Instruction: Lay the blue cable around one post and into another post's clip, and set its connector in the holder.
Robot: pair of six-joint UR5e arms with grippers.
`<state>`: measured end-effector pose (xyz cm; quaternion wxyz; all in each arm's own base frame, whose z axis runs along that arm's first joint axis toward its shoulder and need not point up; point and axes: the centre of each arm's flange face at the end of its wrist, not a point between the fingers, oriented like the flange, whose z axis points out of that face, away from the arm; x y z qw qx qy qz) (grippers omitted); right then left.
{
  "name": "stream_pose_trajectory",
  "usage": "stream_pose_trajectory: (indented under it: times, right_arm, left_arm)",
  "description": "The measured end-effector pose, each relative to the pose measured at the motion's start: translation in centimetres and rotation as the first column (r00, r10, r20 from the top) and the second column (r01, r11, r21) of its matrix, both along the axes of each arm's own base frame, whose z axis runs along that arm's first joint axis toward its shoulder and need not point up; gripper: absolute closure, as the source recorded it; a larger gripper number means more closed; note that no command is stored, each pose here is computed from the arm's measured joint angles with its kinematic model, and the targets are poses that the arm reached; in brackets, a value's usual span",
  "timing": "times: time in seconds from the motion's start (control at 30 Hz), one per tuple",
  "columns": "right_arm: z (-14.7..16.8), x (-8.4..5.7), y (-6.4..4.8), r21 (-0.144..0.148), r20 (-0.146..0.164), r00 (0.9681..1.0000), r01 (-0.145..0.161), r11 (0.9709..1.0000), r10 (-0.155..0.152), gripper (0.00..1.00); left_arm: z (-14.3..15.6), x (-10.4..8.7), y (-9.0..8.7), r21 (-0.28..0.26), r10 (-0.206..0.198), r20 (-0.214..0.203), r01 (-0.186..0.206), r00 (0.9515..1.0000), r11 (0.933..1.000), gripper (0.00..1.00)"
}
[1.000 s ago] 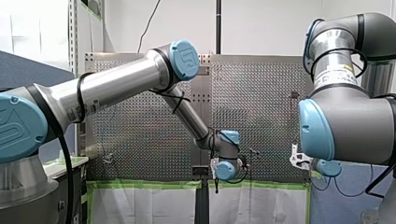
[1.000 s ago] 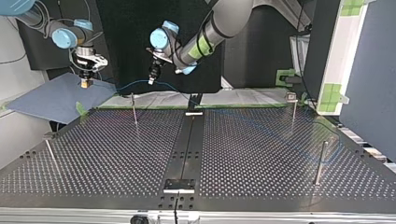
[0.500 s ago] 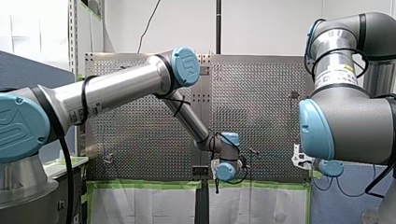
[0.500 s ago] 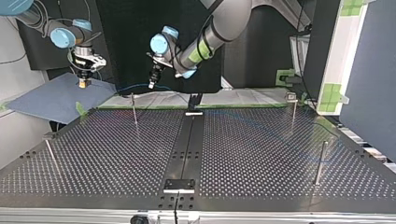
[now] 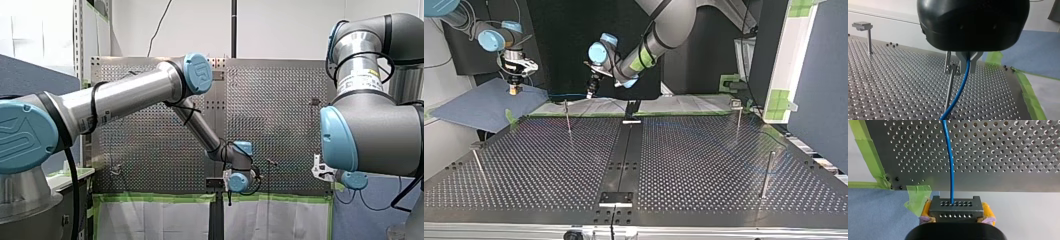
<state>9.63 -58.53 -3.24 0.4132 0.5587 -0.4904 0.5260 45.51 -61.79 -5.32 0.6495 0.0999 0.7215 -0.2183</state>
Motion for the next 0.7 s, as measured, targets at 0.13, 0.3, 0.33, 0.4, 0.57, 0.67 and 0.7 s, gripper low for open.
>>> stream_pose_trajectory:
  times: [0.13,0.3,0.33,0.4,0.57,0.67,0.7]
  right_arm:
    - [0.0,0.1,0.0,0.000,0.000,1.0000,-0.001,1.0000,0.001,1.00]
    - [0.0,0.3,0.0,0.000,0.000,1.0000,-0.005,1.0000,0.005,1.00]
    - [0.0,0.3,0.0,-0.001,-0.001,1.0000,-0.006,1.0000,0.006,1.00]
    - [0.1,0.3,-0.1,-0.002,-0.002,1.0000,-0.006,1.0000,0.006,1.00]
    - [0.2,0.4,-0.3,-0.004,-0.007,0.9999,-0.008,1.0000,0.008,1.00]
    - [0.2,0.5,-0.3,-0.005,-0.008,0.9999,-0.010,0.9999,0.010,1.00]
    - [0.2,0.5,-0.3,-0.006,-0.008,0.9999,-0.011,0.9999,0.011,1.00]
  left_arm:
    - [0.0,0.6,0.4,-0.001,0.008,0.001,-0.008,1.0000,1.0000,1.00]
    - [0.0,1.3,0.9,-0.002,0.014,0.001,-0.014,0.9999,0.9999,1.00]
    - [0.0,1.4,1.0,-0.002,0.014,0.001,-0.014,0.9999,0.9999,1.00]
    - [0.1,1.6,1.0,-0.003,0.013,0.001,-0.013,0.9999,0.9999,1.00]
    - [0.3,2.0,0.9,-0.007,0.011,0.005,-0.011,0.9999,0.9999,1.00]
    - [0.4,2.0,0.8,-0.008,0.008,0.005,-0.008,1.0000,0.9999,1.00]
    - [0.5,2.0,0.8,-0.008,0.006,0.005,-0.006,1.0000,1.0000,1.00]
